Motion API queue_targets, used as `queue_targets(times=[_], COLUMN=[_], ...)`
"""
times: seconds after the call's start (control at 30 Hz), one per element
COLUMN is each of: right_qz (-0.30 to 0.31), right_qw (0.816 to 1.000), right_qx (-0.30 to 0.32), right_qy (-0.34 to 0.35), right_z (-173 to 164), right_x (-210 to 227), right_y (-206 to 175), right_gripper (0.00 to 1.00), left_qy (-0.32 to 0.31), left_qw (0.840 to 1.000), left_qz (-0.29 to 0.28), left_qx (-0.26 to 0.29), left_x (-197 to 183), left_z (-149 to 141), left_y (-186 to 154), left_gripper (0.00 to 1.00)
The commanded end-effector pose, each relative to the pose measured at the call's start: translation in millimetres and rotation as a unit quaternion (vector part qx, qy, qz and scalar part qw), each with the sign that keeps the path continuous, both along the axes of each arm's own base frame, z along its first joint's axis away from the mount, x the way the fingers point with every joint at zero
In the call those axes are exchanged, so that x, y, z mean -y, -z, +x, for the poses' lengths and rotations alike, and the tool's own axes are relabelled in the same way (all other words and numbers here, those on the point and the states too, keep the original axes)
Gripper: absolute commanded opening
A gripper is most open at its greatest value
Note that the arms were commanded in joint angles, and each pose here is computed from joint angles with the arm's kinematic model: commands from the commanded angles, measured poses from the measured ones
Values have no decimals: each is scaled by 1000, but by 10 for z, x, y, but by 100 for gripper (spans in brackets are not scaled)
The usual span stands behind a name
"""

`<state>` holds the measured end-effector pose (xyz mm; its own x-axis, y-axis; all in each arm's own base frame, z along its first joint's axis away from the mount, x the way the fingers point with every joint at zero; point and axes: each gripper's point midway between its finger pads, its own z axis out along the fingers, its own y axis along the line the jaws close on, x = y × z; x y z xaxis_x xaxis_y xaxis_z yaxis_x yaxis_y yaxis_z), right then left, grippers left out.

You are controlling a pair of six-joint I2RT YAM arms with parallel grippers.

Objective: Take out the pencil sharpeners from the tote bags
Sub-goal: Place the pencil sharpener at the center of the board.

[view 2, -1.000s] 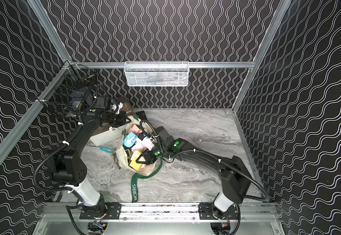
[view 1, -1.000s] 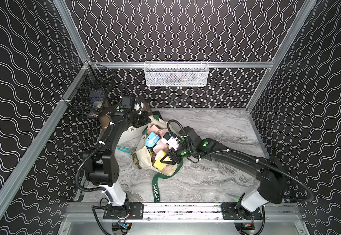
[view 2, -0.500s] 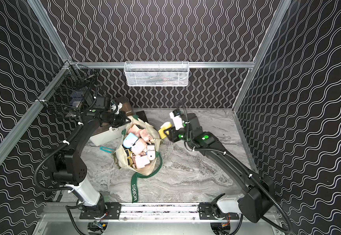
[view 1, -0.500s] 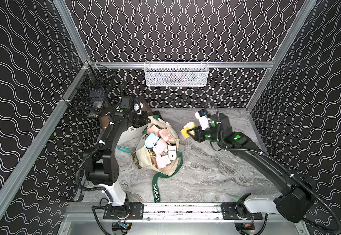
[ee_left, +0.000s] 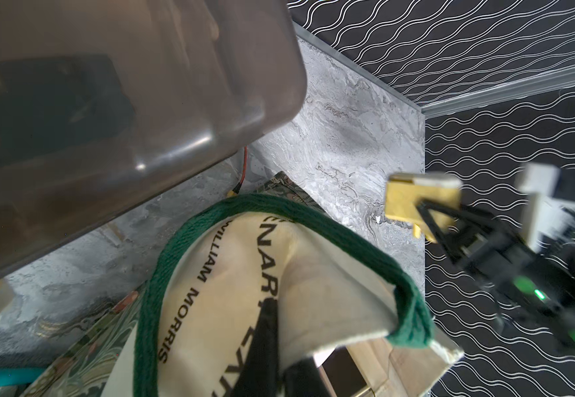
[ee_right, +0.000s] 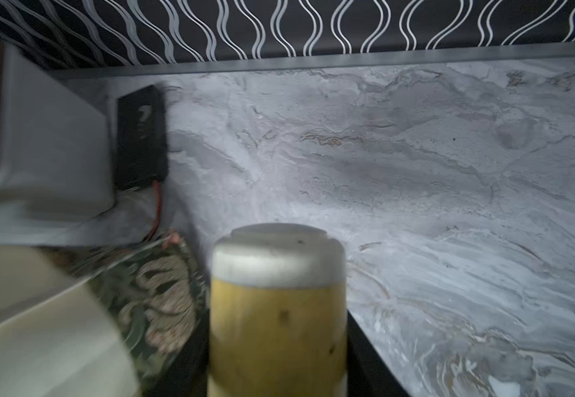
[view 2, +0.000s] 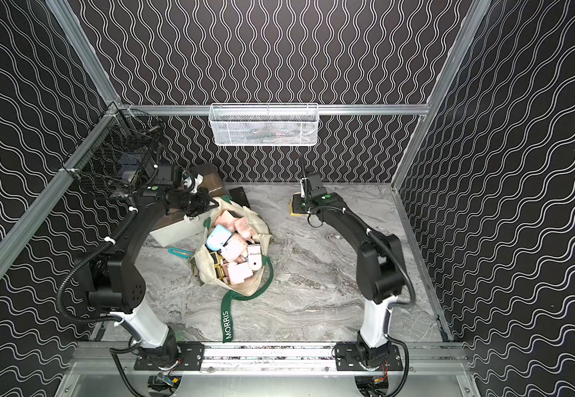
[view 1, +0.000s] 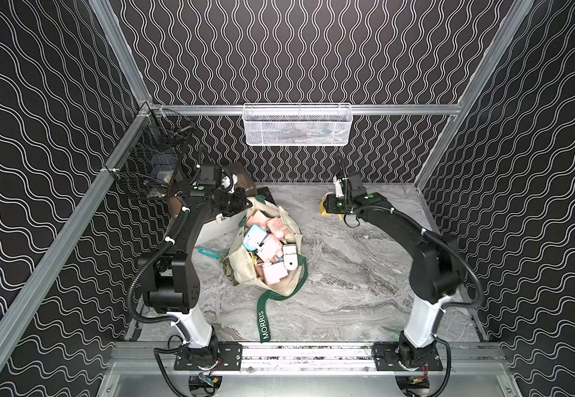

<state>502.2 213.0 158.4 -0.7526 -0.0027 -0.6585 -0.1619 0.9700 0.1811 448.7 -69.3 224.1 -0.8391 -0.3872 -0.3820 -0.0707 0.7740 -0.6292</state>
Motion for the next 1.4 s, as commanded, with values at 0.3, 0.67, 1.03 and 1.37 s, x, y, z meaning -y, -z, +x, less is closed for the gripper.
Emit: queue_targets(times=[0.3, 0.67, 1.03, 1.37], right_qz=[-92, -109, -122, -100], right_qw=[993, 989, 990, 995], right_qx=[-69, -91, -60, -15], right_qy=[30, 39, 22, 16], right_z=[535, 625, 573, 339], right_x=[8, -21, -154, -318], right_y=[880, 1137, 791, 133], right_gripper=[23, 31, 80, 85], left_qy=[-12, -10, -9, -9], left_qw=[1000, 1000, 1000, 1000], left_qz=[-8, -14, -12, -10], left_qx=[5, 5, 3, 1], left_x=[-52, -34, -38, -44], left_z=[-29, -29, -29, -26], left_y=[-66, -64, -50, -35], left_gripper=[0, 0, 0, 0])
